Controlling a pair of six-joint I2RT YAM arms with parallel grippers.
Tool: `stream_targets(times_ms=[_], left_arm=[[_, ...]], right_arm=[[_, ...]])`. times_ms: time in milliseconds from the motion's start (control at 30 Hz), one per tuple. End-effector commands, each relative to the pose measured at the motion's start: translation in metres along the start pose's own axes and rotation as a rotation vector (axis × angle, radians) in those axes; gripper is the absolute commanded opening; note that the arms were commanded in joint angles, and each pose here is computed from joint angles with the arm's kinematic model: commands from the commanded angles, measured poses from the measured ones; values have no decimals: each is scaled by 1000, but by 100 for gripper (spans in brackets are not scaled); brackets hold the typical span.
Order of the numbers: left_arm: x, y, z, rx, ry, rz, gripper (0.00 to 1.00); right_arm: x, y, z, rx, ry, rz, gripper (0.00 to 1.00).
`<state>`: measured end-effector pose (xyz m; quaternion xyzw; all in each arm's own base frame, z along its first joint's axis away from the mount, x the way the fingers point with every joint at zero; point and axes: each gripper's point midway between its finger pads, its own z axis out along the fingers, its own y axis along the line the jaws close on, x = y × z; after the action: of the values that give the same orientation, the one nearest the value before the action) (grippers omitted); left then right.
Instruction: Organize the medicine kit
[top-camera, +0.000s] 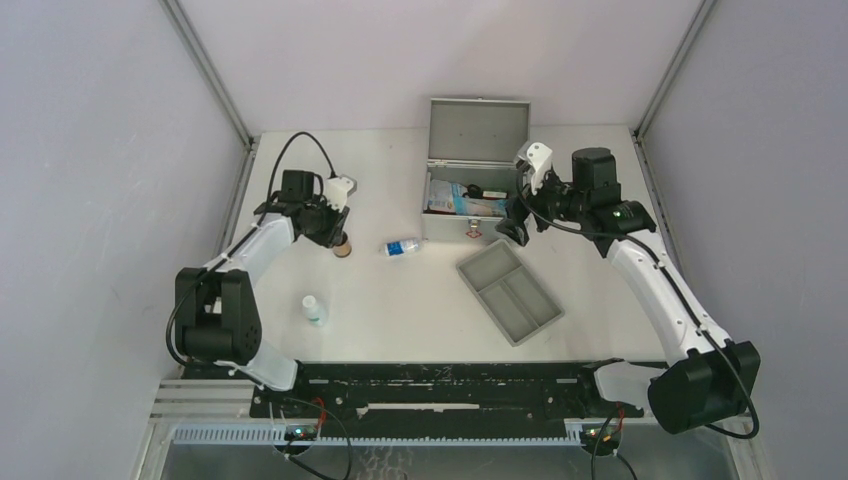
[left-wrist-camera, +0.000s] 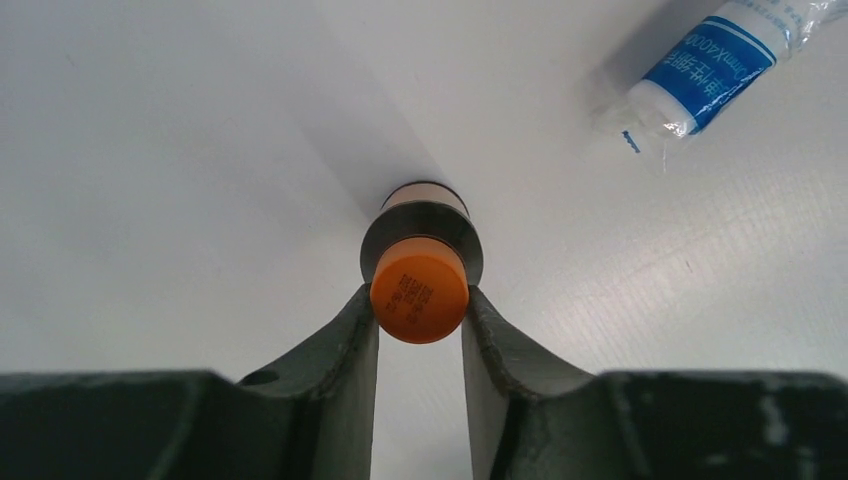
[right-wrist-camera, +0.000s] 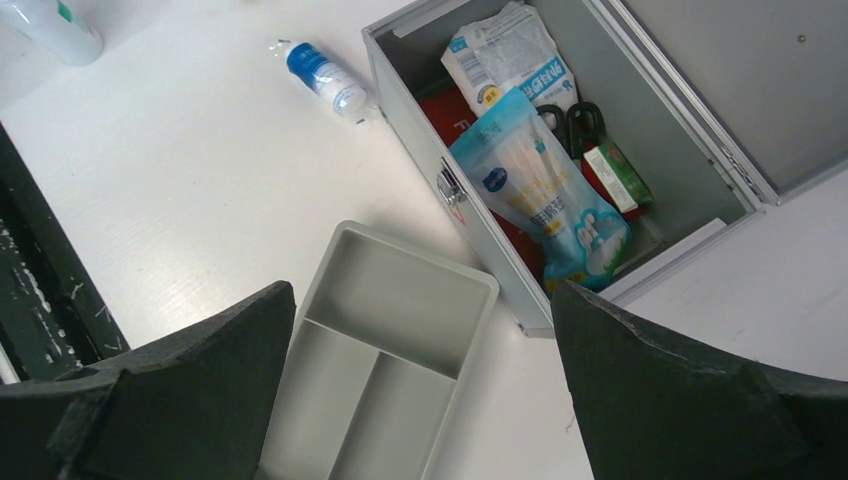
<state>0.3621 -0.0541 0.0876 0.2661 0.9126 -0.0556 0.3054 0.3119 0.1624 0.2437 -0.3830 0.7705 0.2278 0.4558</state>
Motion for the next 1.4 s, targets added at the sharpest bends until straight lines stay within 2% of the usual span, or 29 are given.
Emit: stream_targets(times_ms=[0,200,400,600,733,900,1133,1367], left_arm=[[-32,-3,-17,38,-92,38,26],[-38,-24,-43,90,-146,104,12],[-42,-73,-73,194,-219,239,7],[-68,-141,-119,385,-401,363,1],[-90,-183,-155,513,-548,432,0],[-106,-222,-185,659,-649,451,0],[-116,-245,-196,778,-680,405,0],[-119,-248,-196,800,-700,367,0]], right_arm=[[-14,7,5,-47,-63,5,98],[-18,30,20,-112,-76,-60,97],[-22,64,39,-243,-87,-122,97],[-38,99,57,-408,-162,-134,97],[-49,120,65,-491,-210,-155,98],[-55,143,66,-623,-224,-108,98],[-50,167,66,-688,-201,-122,96],[-48,180,63,-767,-198,-110,79]])
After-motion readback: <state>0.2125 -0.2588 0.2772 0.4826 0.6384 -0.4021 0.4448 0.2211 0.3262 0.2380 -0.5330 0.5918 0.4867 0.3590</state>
